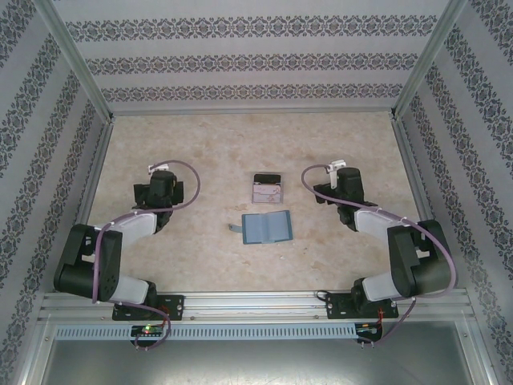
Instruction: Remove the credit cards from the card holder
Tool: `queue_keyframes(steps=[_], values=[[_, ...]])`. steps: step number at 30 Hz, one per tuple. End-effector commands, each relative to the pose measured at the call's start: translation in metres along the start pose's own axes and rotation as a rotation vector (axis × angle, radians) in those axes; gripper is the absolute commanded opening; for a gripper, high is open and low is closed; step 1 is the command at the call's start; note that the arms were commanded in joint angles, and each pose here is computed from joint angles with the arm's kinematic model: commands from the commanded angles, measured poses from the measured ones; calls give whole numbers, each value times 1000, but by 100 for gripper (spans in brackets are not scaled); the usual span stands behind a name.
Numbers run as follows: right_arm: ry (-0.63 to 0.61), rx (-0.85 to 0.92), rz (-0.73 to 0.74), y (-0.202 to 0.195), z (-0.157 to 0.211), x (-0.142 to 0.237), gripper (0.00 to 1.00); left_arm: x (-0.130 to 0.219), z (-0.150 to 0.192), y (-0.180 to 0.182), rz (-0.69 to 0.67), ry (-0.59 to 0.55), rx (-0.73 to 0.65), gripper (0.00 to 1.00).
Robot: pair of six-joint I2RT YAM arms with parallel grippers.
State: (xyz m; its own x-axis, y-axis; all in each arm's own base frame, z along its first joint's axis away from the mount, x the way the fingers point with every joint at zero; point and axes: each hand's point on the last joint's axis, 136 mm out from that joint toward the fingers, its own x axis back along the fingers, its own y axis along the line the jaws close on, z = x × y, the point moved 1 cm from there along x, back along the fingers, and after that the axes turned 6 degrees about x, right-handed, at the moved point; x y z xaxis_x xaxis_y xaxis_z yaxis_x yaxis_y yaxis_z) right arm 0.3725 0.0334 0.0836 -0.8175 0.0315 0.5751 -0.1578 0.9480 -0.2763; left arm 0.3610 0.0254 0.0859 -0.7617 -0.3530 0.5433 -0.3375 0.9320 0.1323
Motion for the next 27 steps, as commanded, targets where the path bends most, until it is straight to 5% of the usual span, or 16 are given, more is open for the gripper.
queue_keyframes(steps=[1, 6, 10, 20, 27], values=[[-204, -123, 122, -28, -34, 2, 98, -4, -38, -4, 63, -226, 63, 100], [-229, -274, 102, -52, -18, 2, 98, -18, -29, -2, 118, -190, 109, 100], [-287, -258, 68, -44, -15, 1, 98, -15, -23, -12, 224, -224, 100, 100], [-283, -245, 71, -42, -16, 1, 98, -15, -20, -9, 212, -265, 101, 100], [-284, -239, 73, -41, -16, 1, 98, -1, -16, -37, 393, -289, 8, 100]])
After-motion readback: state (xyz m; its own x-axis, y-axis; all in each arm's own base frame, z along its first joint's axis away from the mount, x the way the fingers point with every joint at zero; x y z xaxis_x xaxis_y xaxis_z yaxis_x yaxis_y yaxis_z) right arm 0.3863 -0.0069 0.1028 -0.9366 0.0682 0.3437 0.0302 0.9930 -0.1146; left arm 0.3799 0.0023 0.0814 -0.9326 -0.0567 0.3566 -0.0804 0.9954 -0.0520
